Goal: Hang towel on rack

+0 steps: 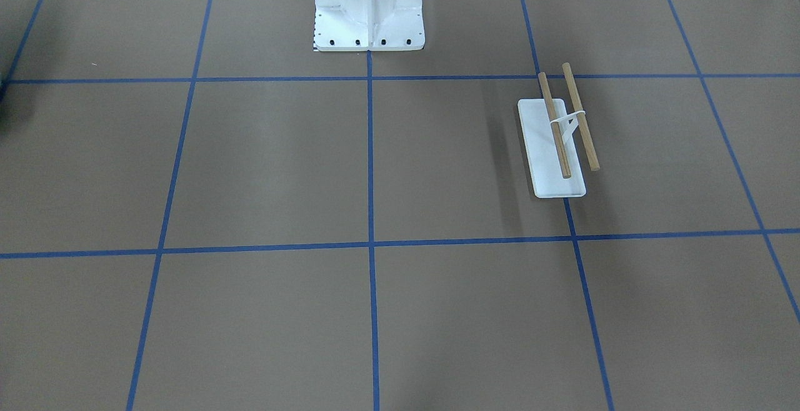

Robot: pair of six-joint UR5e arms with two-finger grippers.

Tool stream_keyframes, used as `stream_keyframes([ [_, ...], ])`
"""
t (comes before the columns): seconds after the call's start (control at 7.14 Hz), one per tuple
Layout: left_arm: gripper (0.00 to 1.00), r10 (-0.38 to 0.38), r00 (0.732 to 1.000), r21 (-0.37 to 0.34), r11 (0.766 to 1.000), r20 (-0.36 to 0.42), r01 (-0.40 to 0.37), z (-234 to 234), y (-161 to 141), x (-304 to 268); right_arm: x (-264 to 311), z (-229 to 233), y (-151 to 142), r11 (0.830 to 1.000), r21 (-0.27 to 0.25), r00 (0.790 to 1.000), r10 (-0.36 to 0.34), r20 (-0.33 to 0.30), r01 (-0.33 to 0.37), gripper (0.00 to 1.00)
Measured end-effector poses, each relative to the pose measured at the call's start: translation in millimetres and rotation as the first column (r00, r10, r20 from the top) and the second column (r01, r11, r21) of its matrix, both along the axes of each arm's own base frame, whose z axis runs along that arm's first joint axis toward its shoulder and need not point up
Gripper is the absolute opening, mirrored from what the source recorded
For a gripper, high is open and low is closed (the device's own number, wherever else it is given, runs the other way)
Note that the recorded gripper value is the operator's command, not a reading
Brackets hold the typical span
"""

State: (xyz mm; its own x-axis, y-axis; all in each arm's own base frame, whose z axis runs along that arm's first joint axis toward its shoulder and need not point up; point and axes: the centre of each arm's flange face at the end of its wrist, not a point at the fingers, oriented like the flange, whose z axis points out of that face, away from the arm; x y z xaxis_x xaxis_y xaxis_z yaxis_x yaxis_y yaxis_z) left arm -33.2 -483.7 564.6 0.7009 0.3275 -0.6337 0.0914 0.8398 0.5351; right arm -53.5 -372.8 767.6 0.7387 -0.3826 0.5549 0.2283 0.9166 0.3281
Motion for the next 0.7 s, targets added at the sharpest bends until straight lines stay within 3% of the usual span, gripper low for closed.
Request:
stream_keyframes([
  [0.7,0.99,-0.003,1.000,-0.003,1.000,0.000,0.003,0.3,0.0,-0.1,-1.2,-1.4,-3.0,1.000,0.006,1.000,-0.001,-0.001,0.001,0.00],
])
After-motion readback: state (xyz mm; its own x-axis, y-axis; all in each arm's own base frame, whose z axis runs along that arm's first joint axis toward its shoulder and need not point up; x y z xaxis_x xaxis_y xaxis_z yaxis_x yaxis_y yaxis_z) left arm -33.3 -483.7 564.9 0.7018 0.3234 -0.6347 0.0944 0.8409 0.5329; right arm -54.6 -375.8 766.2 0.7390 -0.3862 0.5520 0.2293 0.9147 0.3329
